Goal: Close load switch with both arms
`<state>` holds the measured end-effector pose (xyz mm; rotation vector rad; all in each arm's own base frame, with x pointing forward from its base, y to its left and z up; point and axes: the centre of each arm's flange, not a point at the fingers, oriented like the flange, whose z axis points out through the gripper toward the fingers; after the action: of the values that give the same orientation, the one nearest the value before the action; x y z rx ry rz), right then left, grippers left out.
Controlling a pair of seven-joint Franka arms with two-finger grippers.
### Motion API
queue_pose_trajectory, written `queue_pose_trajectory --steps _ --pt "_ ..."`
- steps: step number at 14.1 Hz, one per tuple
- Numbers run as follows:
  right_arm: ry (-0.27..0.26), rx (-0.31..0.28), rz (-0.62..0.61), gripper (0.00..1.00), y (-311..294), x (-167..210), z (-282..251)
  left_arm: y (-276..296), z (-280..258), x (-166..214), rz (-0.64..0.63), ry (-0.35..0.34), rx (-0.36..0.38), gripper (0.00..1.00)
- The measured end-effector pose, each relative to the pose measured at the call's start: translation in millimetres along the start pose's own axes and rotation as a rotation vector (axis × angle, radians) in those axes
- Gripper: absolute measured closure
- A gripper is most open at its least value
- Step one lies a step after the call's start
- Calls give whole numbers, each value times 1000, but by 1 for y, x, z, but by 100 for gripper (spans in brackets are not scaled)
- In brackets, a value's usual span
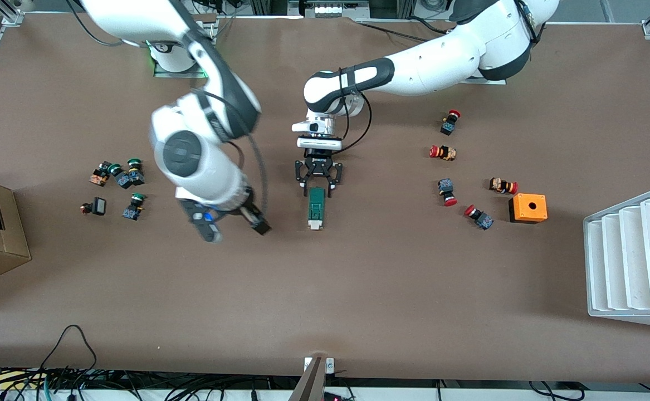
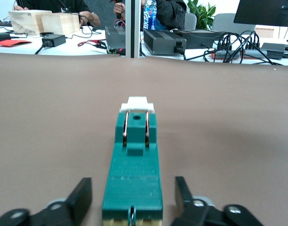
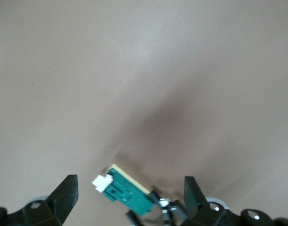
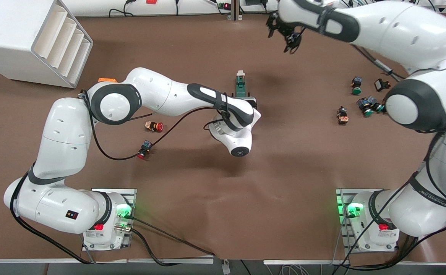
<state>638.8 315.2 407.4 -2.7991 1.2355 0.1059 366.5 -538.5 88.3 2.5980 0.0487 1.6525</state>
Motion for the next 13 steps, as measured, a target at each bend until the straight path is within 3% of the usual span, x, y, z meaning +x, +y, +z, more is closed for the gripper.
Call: queue_pose_trajectory --steps 2,5,9,13 --pt "-10 -20 -98 0 27 28 -33 3 -2 8 -12 -4 -3 0" --pt "-30 -52 -254 0 72 60 -74 12 -11 25 -30 -20 -8 0" --pt "-65 -78 -456 0 147 102 -127 32 -46 74 -38 -147 55 0" --pt "-80 -65 -676 0 217 142 -169 39 -73 143 -4 -256 123 0"
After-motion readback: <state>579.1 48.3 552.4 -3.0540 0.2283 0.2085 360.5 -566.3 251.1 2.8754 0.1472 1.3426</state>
